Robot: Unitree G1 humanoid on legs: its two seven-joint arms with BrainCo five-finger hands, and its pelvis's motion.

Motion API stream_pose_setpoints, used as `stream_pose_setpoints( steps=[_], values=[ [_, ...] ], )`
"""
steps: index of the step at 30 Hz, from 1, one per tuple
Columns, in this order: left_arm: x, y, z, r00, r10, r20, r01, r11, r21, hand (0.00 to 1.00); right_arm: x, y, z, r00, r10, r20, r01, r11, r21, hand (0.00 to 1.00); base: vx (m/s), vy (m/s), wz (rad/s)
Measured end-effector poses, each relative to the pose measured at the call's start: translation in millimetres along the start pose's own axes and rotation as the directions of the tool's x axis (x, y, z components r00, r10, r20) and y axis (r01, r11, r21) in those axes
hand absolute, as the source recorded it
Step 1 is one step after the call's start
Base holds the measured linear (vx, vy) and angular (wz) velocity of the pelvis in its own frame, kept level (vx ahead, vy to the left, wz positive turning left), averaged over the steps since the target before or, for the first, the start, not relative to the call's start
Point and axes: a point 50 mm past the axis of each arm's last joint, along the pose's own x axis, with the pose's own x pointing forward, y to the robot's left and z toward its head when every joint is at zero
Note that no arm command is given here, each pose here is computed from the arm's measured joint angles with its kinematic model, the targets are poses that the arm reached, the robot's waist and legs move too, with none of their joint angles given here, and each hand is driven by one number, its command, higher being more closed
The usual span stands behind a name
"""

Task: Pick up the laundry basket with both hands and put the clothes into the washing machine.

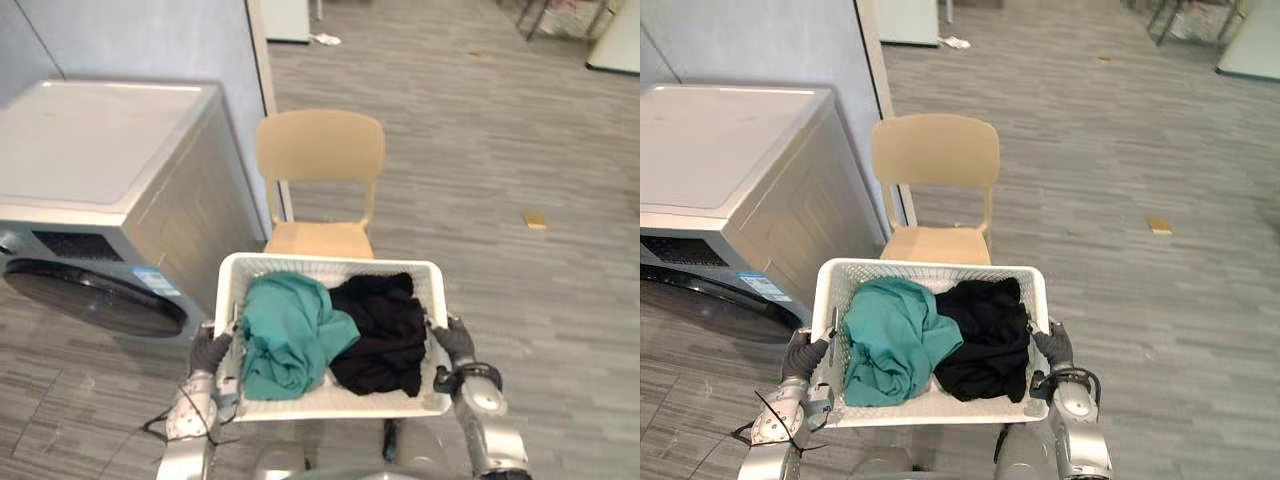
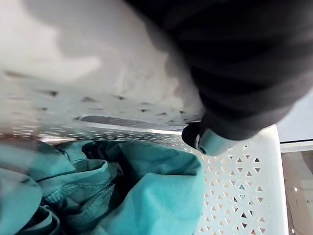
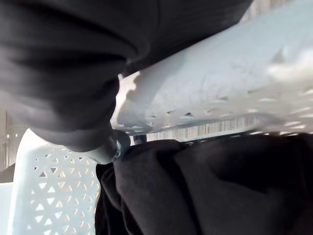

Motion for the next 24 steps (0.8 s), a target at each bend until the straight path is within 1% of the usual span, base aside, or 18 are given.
stream_pose_setpoints(
  steps=[4,7,9,14,16,18,20,22,24],
  values=[
    [-1.7,-1.7,-5.2,1.000,0.008,-0.021,-0.008,1.000,-0.017,1.00,0.9,0.8,1.3,1.000,0.017,0.001,-0.017,1.000,-0.027,1.00,0.38,-0.261,0.16],
    [3.0,-7.4,-6.8,0.999,-0.010,-0.031,0.009,1.000,-0.024,1.00,0.3,-4.4,0.8,1.000,-0.008,-0.001,0.008,0.999,-0.033,1.00,0.29,-0.167,0.11],
    [11.6,-13.6,2.9,1.000,-0.029,0.005,0.029,0.999,-0.029,1.00,2.0,-8.8,9.0,0.999,-0.033,0.031,0.034,0.999,-0.026,1.00,0.25,-0.064,0.21],
    [23.0,-18.2,16.7,0.997,-0.038,0.060,0.040,0.999,-0.034,1.00,12.0,-10.5,27.1,0.995,-0.043,0.092,0.046,0.998,-0.032,1.00,0.12,0.158,-0.03],
    [35.4,-12.7,27.5,0.995,-0.043,0.093,0.042,0.999,0.008,1.00,15.1,-3.2,30.3,0.994,-0.043,0.102,0.044,0.999,-0.004,1.00,0.07,0.229,-0.17],
    [53.3,-10.4,49.4,0.986,-0.051,0.156,0.048,0.999,0.024,1.00,26.2,4.8,48.2,0.987,-0.045,0.154,0.044,0.999,0.014,1.00,-0.03,0.207,-0.14],
    [65.5,-10.5,72.3,0.974,-0.027,0.225,0.025,1.000,0.013,1.00,42.3,13.2,74.6,0.975,-0.040,0.220,0.036,0.999,0.021,1.00,-0.07,0.171,-0.25],
    [80.2,-11.3,100.3,0.955,-0.010,0.296,0.011,1.000,-0.003,1.00,57.4,17.2,110.2,0.951,-0.023,0.307,0.025,1.000,-0.001,1.00,-0.13,0.133,-0.23],
    [96.2,-14.6,132.4,0.932,-0.019,0.363,0.023,1.000,-0.007,1.00,67.3,15.9,144.9,0.923,-0.015,0.385,0.025,0.999,-0.021,1.00,-0.12,0.085,-0.07]
  ],
)
